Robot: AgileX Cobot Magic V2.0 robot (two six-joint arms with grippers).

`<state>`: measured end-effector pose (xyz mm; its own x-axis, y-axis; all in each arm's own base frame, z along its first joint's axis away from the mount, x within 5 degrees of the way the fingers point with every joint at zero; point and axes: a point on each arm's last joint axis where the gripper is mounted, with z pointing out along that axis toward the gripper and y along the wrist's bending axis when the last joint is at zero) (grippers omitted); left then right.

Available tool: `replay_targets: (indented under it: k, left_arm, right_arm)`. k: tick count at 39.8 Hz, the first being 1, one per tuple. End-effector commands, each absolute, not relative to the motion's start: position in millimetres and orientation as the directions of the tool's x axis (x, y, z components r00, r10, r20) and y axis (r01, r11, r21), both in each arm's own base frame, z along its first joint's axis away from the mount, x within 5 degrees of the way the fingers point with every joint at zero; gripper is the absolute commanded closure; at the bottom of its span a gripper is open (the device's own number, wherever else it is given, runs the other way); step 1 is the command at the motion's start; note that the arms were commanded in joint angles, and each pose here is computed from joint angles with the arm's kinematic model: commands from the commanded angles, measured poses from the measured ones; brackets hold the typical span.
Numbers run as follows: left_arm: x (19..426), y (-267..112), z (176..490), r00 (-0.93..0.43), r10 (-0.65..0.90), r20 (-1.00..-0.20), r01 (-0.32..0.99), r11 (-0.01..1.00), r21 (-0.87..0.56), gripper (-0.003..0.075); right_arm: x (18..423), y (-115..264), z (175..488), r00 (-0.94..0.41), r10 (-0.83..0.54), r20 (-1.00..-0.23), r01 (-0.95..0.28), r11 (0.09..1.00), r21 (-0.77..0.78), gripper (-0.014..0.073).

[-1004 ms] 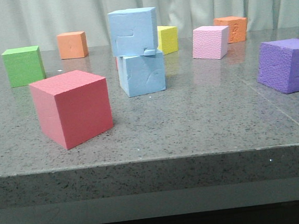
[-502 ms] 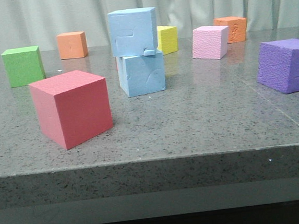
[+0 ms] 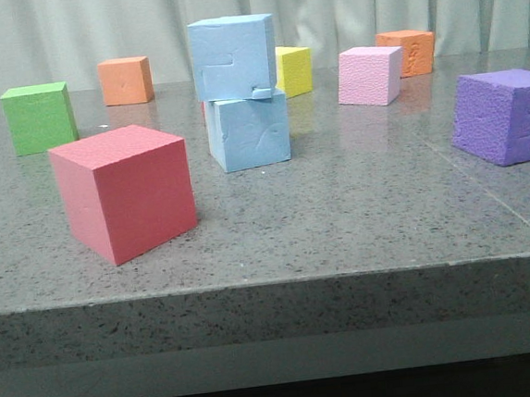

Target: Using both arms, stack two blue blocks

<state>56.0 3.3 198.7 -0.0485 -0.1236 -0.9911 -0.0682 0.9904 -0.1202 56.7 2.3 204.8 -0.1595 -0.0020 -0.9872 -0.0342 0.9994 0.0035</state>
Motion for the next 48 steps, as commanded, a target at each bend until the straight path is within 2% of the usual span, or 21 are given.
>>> replay_targets:
  k: [1,7,48]
  left_arm:
    - [54.9,3.5,205.6,0.044,-0.122,-0.992,-0.061,0.99,-0.125,0.0741]
    - [54.9,3.5,205.6,0.044,-0.122,-0.992,-0.061,0.99,-0.125,0.0741]
    - [54.9,3.5,205.6,0.044,-0.122,-0.992,-0.061,0.99,-0.125,0.0741]
  right_arm:
    - [53.6,2.0,203.4,-0.054,0.018,-0.998,-0.026,0.999,0.019,0.0663]
    - [54.8,2.4,190.2,-0.095,0.043,-0.995,-0.026,0.999,0.046,0.0663]
    - [54.8,2.4,190.5,-0.094,0.046,-0.995,-0.027,0.998,0.048,0.0663]
